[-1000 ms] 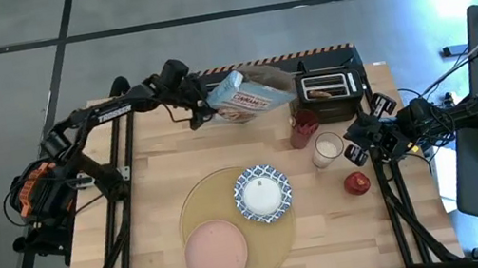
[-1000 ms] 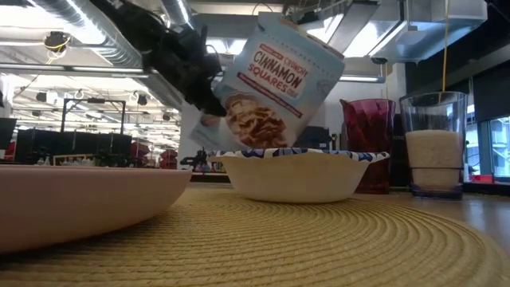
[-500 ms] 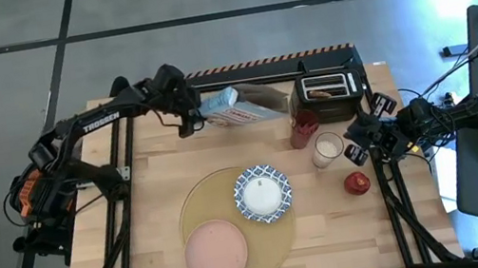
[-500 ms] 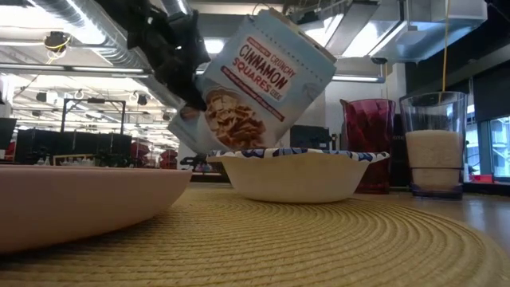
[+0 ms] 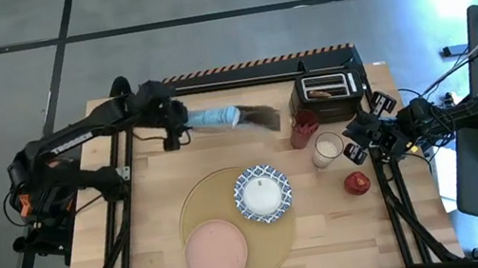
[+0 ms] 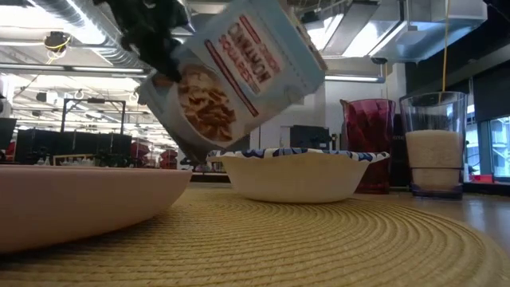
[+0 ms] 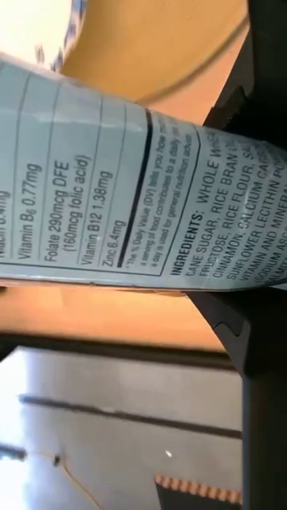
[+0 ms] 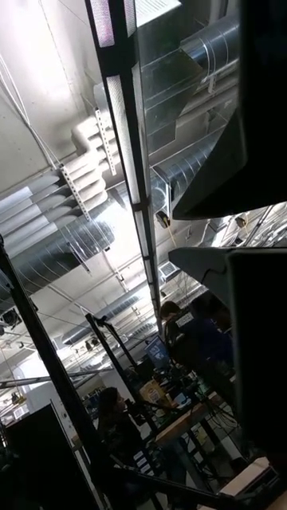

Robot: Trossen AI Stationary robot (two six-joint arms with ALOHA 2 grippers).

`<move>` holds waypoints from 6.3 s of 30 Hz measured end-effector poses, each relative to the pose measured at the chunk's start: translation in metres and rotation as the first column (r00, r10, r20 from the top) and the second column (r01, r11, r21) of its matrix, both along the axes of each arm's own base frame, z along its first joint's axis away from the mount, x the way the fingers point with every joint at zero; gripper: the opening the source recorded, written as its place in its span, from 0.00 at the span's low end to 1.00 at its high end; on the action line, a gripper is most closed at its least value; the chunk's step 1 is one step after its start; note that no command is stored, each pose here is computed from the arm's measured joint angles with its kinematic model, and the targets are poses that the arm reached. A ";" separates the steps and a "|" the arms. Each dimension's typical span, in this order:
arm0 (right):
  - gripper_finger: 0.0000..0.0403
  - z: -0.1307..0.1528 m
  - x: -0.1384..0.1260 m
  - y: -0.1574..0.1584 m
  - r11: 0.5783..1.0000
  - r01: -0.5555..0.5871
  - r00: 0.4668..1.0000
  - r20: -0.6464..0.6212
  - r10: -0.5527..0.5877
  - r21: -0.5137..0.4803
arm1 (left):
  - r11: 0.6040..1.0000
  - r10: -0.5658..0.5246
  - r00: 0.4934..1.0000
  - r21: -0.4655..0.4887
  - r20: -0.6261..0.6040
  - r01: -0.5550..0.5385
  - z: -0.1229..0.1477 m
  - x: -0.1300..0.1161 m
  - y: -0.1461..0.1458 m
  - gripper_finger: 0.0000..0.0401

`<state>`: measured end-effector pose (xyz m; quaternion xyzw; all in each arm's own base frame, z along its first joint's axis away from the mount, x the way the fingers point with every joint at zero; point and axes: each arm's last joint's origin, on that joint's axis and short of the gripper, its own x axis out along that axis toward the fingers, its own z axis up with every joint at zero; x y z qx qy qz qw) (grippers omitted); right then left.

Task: Arrange a breakfast setting
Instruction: Pour the cereal from the cereal box into the white pattern bowl

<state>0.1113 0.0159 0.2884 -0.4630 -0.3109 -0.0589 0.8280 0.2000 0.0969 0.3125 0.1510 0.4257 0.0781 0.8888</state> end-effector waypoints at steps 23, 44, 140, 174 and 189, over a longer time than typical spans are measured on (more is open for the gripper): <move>0.09 0.000 0.000 -0.002 0.998 0.053 0.999 -0.003 -0.053 0.032 | 0.932 -0.140 0.956 0.292 -0.258 0.215 0.003 -0.014 -0.087 0.48; 0.09 0.000 0.000 -0.002 0.998 0.053 0.999 -0.005 -0.053 0.032 | 0.705 -0.133 0.927 0.624 -0.351 0.338 -0.006 -0.001 -0.142 0.42; 0.09 0.000 0.001 -0.003 0.994 0.090 0.996 -0.014 -0.090 0.056 | 0.226 -0.074 0.866 0.838 -0.494 0.497 -0.022 0.009 -0.203 0.41; 0.09 0.000 0.001 -0.003 0.994 0.090 0.996 -0.014 -0.089 0.056 | 0.258 -0.032 0.872 0.839 -0.488 0.479 -0.022 0.013 -0.193 0.41; 0.09 -0.001 0.001 -0.003 0.994 0.090 0.996 -0.018 -0.089 0.055 | 0.324 -0.026 0.912 0.859 -0.410 0.395 -0.023 0.011 -0.192 0.41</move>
